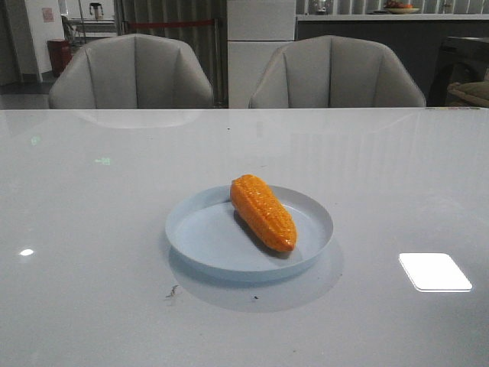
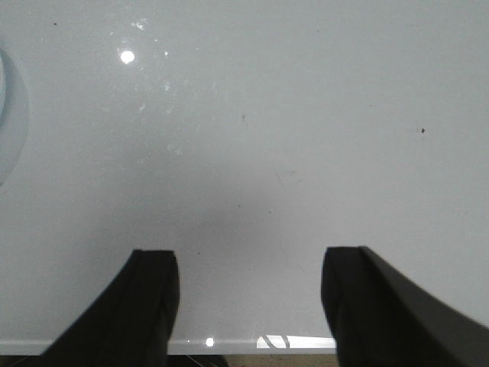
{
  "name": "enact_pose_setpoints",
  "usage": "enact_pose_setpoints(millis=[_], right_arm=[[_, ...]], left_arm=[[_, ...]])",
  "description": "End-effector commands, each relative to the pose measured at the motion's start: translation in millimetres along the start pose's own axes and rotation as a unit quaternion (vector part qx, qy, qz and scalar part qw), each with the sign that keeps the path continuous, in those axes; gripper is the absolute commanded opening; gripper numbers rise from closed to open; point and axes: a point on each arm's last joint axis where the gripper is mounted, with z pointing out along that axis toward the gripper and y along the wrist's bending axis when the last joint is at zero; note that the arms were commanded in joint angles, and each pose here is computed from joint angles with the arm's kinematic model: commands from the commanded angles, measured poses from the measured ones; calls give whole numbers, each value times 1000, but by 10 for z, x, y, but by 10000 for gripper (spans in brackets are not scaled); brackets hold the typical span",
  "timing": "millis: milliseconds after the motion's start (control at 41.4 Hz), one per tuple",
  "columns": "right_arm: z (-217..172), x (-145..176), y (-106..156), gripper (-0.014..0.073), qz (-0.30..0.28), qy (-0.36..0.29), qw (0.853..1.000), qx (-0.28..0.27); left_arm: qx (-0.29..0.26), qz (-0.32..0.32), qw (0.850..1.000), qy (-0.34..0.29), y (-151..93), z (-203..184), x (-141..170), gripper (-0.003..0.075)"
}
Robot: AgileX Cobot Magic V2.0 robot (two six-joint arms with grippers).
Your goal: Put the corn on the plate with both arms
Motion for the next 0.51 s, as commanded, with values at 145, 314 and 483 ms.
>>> enact_pose_setpoints(millis=[145, 314, 483], right_arm=[[-98, -116, -9, 507, 1, -46, 999, 0], [-98, -116, -9, 507, 1, -46, 999, 0], [-98, -116, -9, 507, 1, -46, 999, 0]], left_arm=[[-2, -7, 981, -193, -4, -680, 144, 92], [-2, -7, 968, -252, -10, -979, 370, 92], [-2, -6, 950, -311, -14, -1221, 560, 92]])
